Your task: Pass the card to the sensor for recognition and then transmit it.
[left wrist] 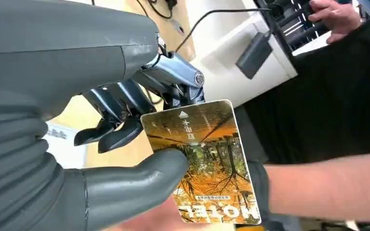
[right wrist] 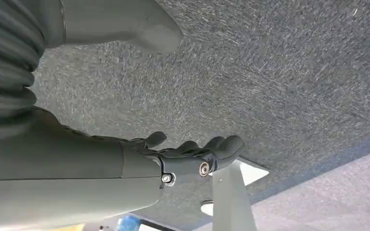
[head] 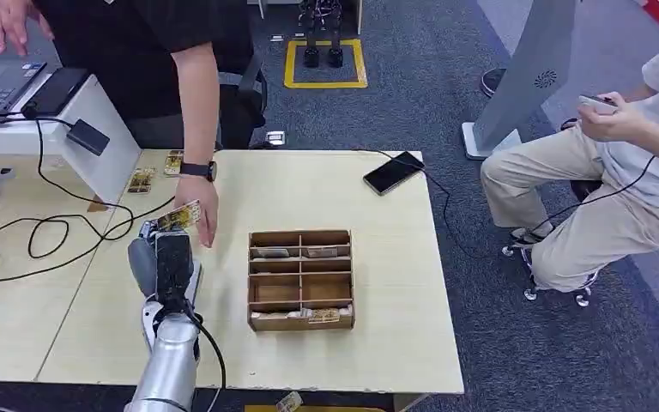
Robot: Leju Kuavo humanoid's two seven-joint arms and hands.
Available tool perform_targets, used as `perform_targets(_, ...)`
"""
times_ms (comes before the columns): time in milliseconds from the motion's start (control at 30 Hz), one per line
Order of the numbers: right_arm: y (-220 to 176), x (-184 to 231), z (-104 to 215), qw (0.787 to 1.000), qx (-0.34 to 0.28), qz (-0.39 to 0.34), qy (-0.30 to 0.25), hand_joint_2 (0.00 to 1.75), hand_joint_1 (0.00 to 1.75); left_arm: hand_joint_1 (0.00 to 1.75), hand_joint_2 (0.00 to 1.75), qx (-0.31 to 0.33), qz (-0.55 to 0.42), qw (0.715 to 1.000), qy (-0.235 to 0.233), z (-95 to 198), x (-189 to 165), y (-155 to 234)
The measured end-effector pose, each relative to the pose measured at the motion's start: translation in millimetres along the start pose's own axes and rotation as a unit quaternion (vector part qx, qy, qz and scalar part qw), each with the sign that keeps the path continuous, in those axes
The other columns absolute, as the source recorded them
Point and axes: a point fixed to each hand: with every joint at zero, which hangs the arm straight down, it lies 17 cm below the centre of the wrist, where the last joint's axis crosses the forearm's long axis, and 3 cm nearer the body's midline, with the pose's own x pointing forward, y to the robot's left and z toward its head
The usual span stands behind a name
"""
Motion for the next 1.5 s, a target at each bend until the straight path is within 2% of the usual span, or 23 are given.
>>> perform_targets(200, 0, 0, 0, 1.000, 0.000, 0.001, -0.001, 1.75, 0.00, 1.75, 1.75, 0.004, 0.013, 1.000, -0.017, -5, 17, -1)
perform_targets(367, 1, 3, 0, 1.000, 0.002, 0.003, -0.008, 1.75, 0.00, 1.75, 1.75, 0.018, 0.058, 0.998, 0.017, -8, 11, 2)
perform_targets(567, 5, 9, 2, 1.000, 0.008, 0.008, -0.024, 1.75, 0.00, 1.75, 1.75, 0.046, 0.081, 0.995, 0.030, -34, 15, 12)
perform_targets(600, 6, 11, 2, 1.000, 0.010, 0.009, -0.028, 1.75, 0.00, 1.19, 1.75, 0.050, 0.077, 0.995, 0.032, -41, 16, 12)
perform_targets(633, 7, 12, 3, 0.999, 0.011, 0.009, -0.030, 1.75, 0.00, 0.00, 1.75, 0.051, 0.075, 0.995, 0.031, -47, 19, 12)
perform_targets(833, 13, 16, 6, 0.999, 0.018, 0.008, -0.035, 1.75, 0.00, 0.00, 1.75, 0.047, 0.061, 0.997, 0.007, -77, 38, 8)
perform_targets(1100, 14, 13, 7, 1.000, 0.017, -0.002, -0.025, 1.75, 0.00, 0.00, 1.75, 0.018, 0.079, 0.996, -0.020, -75, 50, -4)
perform_targets(1300, 12, 7, 7, 1.000, 0.013, -0.011, -0.010, 1.75, 0.00, 0.00, 1.75, -0.036, 0.137, 0.989, -0.036, -48, 60, -13)
perform_targets(1500, 9, 3, 7, 1.000, 0.004, -0.027, 0.004, 1.75, 0.00, 0.00, 1.75, -0.167, 0.231, 0.950, -0.129, 25, 122, -31)
